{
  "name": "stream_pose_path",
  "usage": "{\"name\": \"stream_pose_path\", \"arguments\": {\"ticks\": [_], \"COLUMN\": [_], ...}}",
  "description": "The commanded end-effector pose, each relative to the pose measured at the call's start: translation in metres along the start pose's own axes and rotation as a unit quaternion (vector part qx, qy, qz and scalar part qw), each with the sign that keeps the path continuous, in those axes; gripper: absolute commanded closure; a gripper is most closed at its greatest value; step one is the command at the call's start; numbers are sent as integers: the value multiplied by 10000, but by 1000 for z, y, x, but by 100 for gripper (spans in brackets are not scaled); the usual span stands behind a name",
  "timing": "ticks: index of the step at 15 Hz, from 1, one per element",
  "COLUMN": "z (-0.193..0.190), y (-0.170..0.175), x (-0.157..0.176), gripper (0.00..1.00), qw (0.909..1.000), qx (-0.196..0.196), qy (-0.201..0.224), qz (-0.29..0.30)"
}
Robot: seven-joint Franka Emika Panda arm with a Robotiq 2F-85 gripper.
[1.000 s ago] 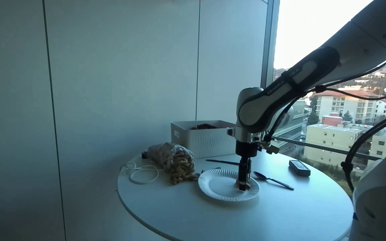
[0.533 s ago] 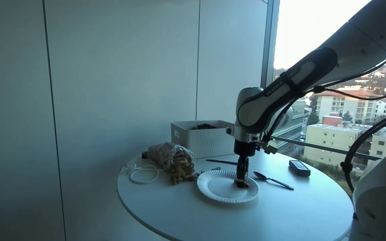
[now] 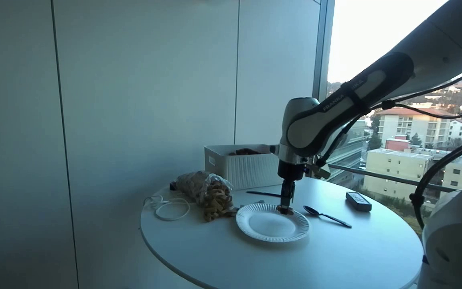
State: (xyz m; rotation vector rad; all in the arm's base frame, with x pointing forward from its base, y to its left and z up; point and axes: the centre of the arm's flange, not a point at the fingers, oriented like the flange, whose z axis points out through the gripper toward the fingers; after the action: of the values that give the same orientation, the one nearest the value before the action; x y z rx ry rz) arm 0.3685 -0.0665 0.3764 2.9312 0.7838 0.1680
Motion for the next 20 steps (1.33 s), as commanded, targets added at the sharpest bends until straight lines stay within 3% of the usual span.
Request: {"name": "stream_pose_path", "arguments": {"ticks": [1,6,7,11,15,20], "z": [-17,-17,-14,-7,-1,8], "y": [-36,-60,-67,-92,-96,-64], "x": [-18,30,41,79,111,121], "gripper": [94,93,93,94,93,93], "qw": [9963,9822,9780,9542,9326,9254], "qx": [-338,-417,-586,-1079,-1716,-2353], "qy": [438,806,883,1442,1938,2138], "qz": [-654,-1645,-1796,-2388,-2514,-2063]}}
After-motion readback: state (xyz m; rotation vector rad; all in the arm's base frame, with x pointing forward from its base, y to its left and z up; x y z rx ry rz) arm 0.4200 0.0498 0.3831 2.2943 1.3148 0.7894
